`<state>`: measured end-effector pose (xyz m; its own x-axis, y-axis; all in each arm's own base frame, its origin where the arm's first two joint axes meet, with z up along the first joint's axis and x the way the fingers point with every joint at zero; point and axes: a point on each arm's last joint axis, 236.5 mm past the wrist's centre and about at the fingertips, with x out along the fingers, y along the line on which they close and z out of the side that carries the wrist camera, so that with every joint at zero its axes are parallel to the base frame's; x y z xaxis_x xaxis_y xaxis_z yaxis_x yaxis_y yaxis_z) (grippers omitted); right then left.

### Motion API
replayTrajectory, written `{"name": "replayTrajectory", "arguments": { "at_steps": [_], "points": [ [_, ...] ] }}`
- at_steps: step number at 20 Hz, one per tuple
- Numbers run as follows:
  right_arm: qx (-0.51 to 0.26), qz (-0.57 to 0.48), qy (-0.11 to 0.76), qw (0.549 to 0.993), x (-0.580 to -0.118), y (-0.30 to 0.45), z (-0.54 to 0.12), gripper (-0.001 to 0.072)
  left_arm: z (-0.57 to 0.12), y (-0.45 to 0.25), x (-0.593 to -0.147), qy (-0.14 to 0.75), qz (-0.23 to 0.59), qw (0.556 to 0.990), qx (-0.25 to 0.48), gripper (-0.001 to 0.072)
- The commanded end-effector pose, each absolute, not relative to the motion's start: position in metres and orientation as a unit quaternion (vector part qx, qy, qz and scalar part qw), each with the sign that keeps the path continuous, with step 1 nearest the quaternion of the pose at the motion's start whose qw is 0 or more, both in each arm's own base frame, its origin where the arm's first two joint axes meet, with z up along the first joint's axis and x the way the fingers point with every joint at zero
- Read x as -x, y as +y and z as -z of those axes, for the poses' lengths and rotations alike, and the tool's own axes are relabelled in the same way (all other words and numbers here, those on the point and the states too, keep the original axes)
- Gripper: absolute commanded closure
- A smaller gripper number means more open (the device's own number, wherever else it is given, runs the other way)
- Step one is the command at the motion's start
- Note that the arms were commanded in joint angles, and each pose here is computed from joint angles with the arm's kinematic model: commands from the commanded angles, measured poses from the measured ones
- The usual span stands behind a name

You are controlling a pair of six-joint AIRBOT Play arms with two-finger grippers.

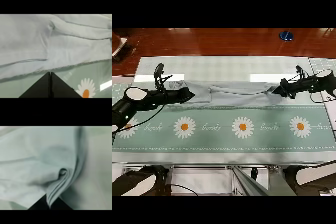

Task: Fold the shirts.

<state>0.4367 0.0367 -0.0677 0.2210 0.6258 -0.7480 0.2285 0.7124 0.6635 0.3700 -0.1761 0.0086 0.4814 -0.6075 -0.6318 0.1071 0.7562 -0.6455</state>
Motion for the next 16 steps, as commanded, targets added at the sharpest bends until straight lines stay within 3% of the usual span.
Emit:
{"name": "replayTrajectory", "arguments": {
  "at_steps": [1, 6, 12, 16],
  "points": [
    [-0.269, -0.159, 0.601, 0.735, -0.412, 0.029, 0.013, 0.0696, -0.025, -0.207, -0.371, 0.443, 0.251, 0.822, 0.254, 0.0681],
    [-0.212, -0.145, 0.526, 0.811, -0.337, 0.039, -0.07, 0.0696, -0.021, -0.3, -0.366, 0.446, 0.319, 0.81, 0.205, 0.0682],
    [-0.222, -0.137, 0.457, 0.851, -0.256, 0.067, -0.119, 0.0696, 0.045, -0.417, -0.344, 0.553, 0.357, 0.727, 0.196, 0.0682],
    [-0.234, -0.157, 0.43, 0.858, -0.243, 0.081, -0.141, 0.0696, 0.06, -0.495, -0.295, 0.596, 0.415, 0.667, 0.168, 0.0682]
  ]
}}
